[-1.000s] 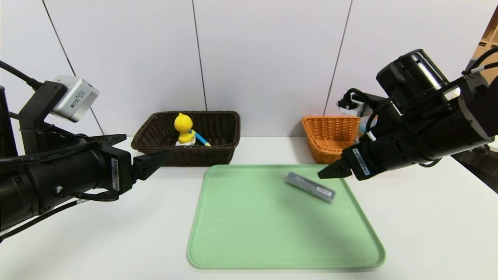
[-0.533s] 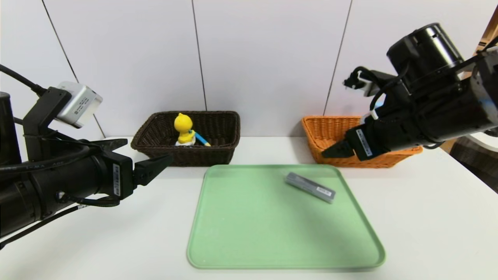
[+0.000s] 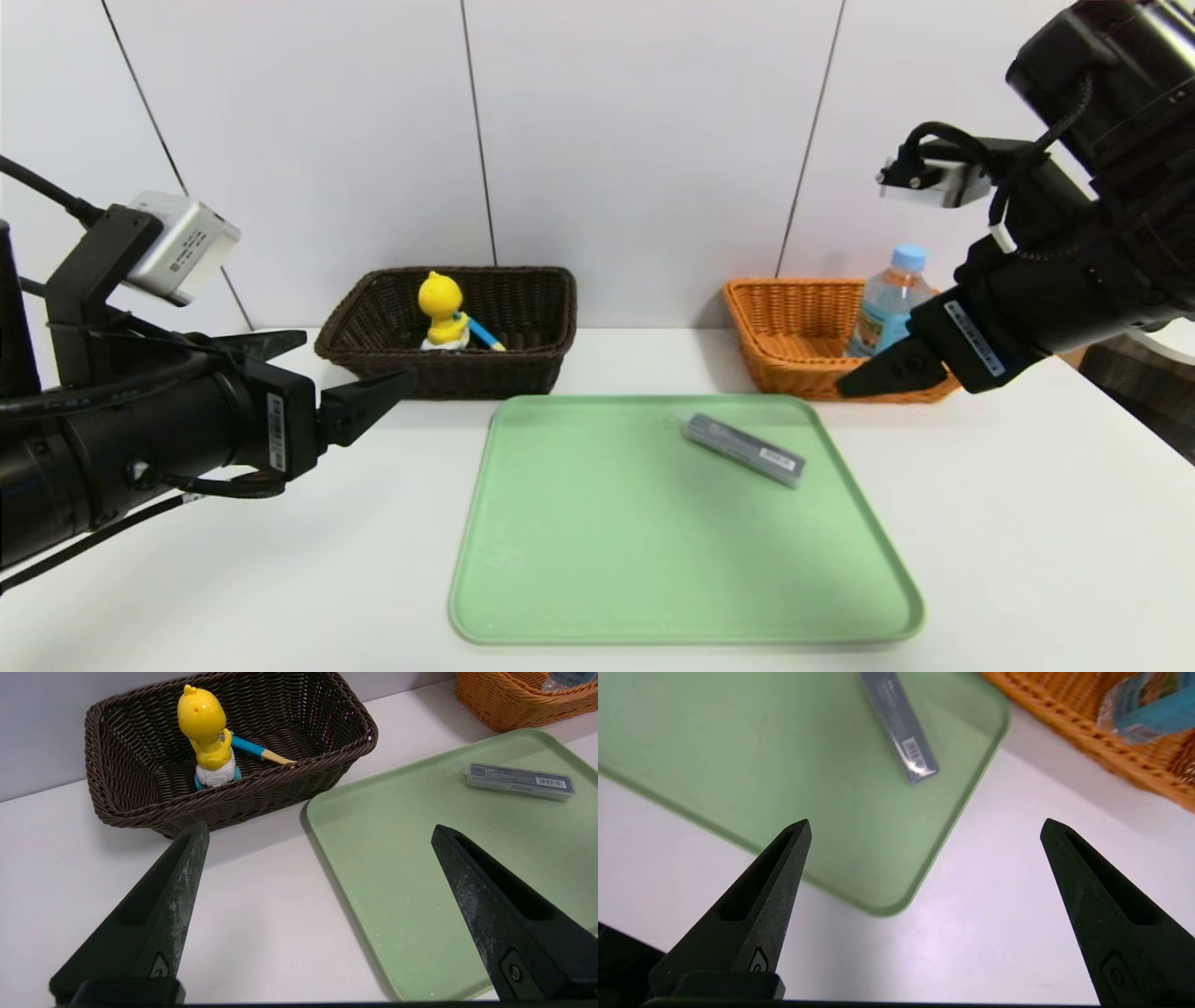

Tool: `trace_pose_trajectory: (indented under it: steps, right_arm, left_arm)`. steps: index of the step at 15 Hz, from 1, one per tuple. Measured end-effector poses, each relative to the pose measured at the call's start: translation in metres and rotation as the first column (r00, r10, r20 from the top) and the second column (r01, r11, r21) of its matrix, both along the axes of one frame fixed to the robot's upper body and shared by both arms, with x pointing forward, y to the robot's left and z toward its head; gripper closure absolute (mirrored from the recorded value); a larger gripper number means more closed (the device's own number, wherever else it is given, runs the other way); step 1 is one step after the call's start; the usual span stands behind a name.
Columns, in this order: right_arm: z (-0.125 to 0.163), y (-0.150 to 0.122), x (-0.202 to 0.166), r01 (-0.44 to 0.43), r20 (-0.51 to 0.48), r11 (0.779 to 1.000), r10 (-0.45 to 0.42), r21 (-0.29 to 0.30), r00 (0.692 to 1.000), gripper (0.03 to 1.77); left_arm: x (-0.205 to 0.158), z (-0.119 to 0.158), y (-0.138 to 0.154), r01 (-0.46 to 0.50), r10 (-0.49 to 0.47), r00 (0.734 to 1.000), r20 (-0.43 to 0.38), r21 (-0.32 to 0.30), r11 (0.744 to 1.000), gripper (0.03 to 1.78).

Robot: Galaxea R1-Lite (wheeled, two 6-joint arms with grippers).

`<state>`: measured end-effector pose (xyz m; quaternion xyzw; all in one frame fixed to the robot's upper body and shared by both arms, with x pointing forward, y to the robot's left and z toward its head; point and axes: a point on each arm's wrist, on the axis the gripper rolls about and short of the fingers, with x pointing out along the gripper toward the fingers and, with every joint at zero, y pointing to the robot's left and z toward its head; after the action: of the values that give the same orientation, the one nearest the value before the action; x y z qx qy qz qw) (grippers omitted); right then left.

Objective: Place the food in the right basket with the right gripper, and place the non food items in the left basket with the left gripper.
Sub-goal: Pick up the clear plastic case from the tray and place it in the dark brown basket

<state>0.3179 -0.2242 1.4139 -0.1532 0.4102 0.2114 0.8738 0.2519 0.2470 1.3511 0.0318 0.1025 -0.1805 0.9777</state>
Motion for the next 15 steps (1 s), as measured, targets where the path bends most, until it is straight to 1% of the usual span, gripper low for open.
trace_pose_trajectory:
  steps: [3,4,5,7,10,12,15]
  right_arm:
    - [-0.018,0.003,0.004,-0.064,-0.113,0.995,0.072,0.073,0.991,0.11]
    - [-0.025,0.004,0.007,-0.074,-0.14,0.993,0.087,0.096,0.986,0.11]
    - [-0.032,0.004,0.01,-0.074,-0.152,0.992,0.089,0.104,0.984,0.11]
    - [-0.053,0.006,0.019,-0.067,-0.163,0.992,0.083,0.103,0.983,0.11]
    - [-0.081,0.007,0.031,-0.062,-0.144,0.992,0.078,0.108,0.986,0.11]
    - [-0.093,0.005,0.039,-0.043,-0.165,0.994,0.059,0.099,0.985,0.11]
    - [-0.103,0.005,0.05,-0.03,-0.166,0.995,0.046,0.098,0.985,0.11]
  left_arm:
    - [-0.003,0.001,0.001,0.001,-0.001,1.0,0.005,-0.003,1.0,0.12]
    - [-0.004,0.001,0.002,0.001,-0.001,1.0,0.006,-0.004,1.0,0.12]
    - [-0.005,0.001,0.002,0.001,-0.001,1.0,0.007,-0.004,1.0,0.12]
    - [-0.005,0.001,0.003,0.001,-0.001,1.0,0.007,-0.005,1.0,0.12]
    - [-0.006,0.001,0.003,0.0,0.001,1.0,0.01,-0.005,1.0,0.12]
    - [-0.006,0.001,0.003,0.0,0.0,1.0,0.009,-0.004,1.0,0.12]
    - [-0.006,0.001,0.003,0.0,0.0,1.0,0.008,-0.003,1.0,0.12]
